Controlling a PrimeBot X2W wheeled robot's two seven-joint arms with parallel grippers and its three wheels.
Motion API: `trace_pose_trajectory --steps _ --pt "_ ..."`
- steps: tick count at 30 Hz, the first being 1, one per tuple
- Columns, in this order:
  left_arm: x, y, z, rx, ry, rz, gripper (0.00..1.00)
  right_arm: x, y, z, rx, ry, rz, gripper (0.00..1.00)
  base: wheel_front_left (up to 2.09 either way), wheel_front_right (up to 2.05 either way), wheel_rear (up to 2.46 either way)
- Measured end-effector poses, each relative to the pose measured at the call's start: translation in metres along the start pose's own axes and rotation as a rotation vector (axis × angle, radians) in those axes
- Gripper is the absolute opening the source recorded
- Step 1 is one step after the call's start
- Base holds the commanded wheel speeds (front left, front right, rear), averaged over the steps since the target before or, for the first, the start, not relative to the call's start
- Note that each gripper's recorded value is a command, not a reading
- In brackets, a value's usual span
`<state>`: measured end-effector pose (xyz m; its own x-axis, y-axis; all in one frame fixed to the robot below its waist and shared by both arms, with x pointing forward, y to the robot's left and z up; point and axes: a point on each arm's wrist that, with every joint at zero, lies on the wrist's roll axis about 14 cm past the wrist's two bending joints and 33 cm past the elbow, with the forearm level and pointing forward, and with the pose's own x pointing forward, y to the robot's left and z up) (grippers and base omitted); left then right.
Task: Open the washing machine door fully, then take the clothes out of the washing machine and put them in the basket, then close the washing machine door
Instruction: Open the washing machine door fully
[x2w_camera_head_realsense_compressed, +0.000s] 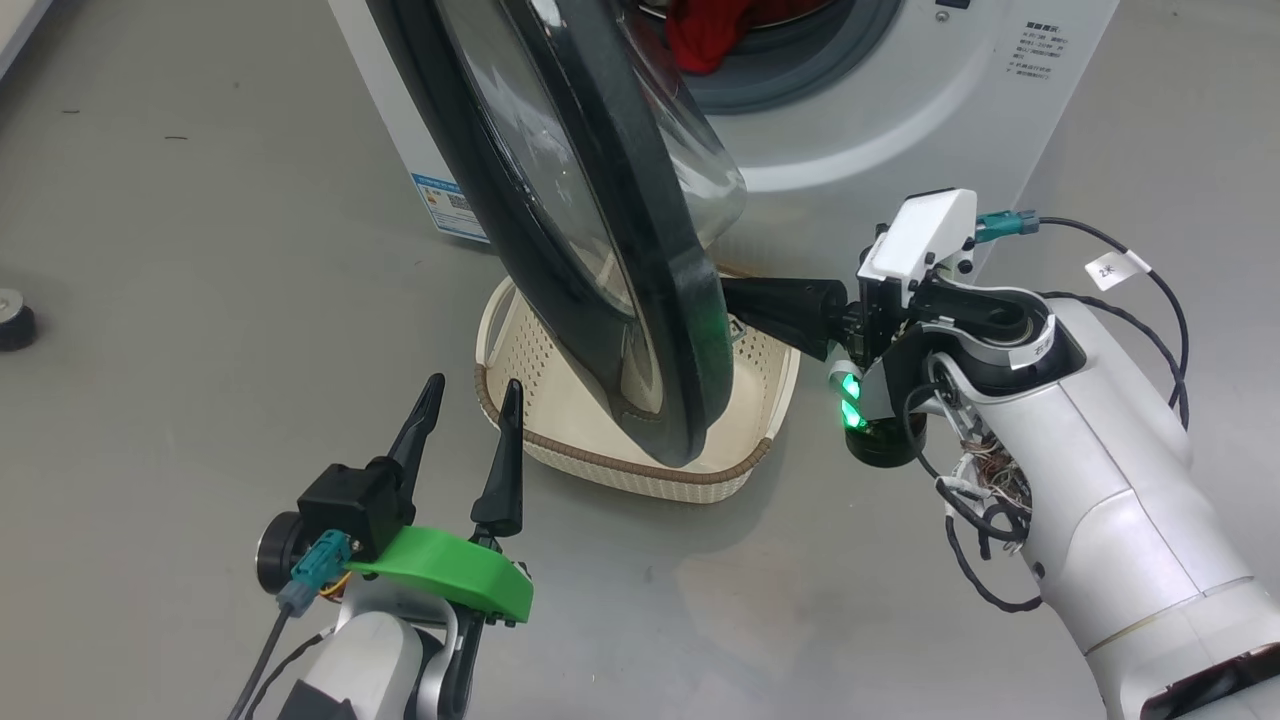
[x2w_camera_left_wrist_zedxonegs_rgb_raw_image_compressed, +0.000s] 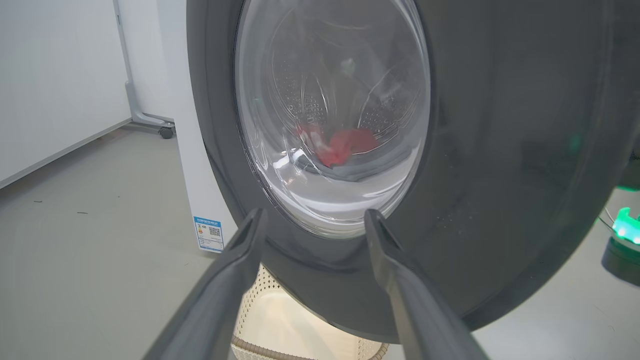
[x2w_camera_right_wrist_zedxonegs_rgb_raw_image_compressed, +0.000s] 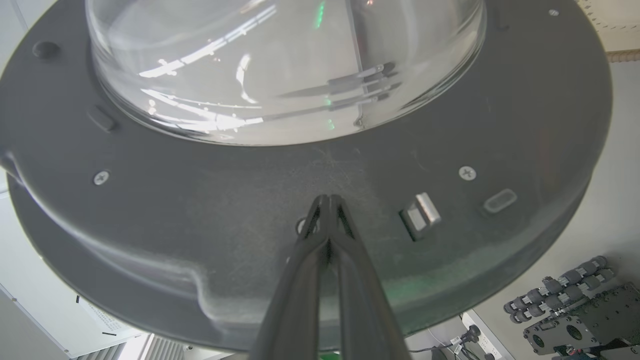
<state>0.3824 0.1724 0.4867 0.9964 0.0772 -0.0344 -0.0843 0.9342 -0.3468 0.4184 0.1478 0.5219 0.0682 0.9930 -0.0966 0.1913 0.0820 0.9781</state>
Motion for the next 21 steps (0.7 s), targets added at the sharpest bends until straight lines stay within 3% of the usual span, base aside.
trace_pose_trajectory --steps 11,18,21 --pt "-0.002 0.0 0.001 -0.001 -0.003 0.001 1.0 0.016 0.002 -0.039 -0.037 0.107 0.004 0.0 0.0 0.0 0.0" --pt "-0.004 0.002 0.003 -0.002 -0.009 0.008 1.0 0.016 0.002 -0.036 -0.043 0.036 0.008 0.0 0.0 0.0 0.0" --pt "-0.007 0.005 0.003 -0.006 -0.01 0.017 1.0 0.013 0.005 -0.03 -0.099 -0.026 0.012 0.0 0.0 0.0 0.0"
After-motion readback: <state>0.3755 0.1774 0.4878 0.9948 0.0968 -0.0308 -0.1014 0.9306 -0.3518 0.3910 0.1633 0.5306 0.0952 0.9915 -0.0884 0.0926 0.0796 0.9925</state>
